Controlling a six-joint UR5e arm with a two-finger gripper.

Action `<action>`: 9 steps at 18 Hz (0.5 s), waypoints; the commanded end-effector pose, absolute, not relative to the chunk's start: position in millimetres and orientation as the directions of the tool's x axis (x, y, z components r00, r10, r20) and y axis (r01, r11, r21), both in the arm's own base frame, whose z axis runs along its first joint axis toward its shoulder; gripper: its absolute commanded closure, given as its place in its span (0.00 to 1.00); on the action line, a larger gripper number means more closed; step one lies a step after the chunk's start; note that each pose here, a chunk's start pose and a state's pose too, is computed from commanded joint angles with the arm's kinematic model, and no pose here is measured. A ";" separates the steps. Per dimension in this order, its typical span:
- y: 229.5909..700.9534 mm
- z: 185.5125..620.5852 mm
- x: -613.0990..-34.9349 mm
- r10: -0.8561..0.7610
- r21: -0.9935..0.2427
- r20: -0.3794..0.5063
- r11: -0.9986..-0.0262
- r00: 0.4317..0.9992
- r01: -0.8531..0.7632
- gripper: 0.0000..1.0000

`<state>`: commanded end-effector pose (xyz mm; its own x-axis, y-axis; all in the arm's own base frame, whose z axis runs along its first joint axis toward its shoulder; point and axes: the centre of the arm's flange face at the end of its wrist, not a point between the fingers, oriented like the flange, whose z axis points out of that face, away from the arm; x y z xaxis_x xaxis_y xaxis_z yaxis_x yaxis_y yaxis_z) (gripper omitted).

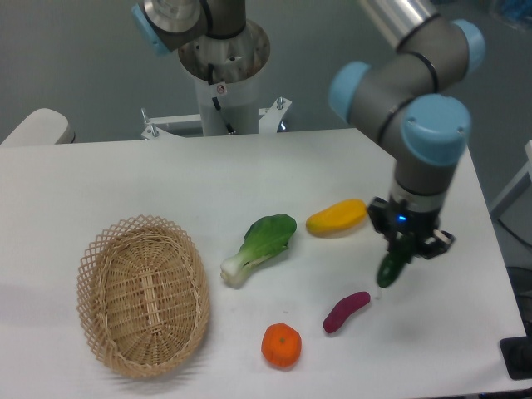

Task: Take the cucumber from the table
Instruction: 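Lift the held cucumber up and move it toward the bok choy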

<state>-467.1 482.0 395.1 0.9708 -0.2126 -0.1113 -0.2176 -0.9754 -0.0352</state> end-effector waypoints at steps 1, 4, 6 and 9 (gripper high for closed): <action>492.5 397.8 -454.0 -0.193 -0.041 -0.111 -0.979 0.975 -0.198 0.68; 510.7 400.0 -427.9 -0.192 -0.040 -0.098 -0.980 0.977 -0.196 0.68; 517.3 400.6 -420.1 -0.184 -0.043 -0.097 -0.981 0.978 -0.189 0.68; 524.8 403.2 -412.1 -0.185 -0.047 -0.104 -0.981 0.977 -0.191 0.68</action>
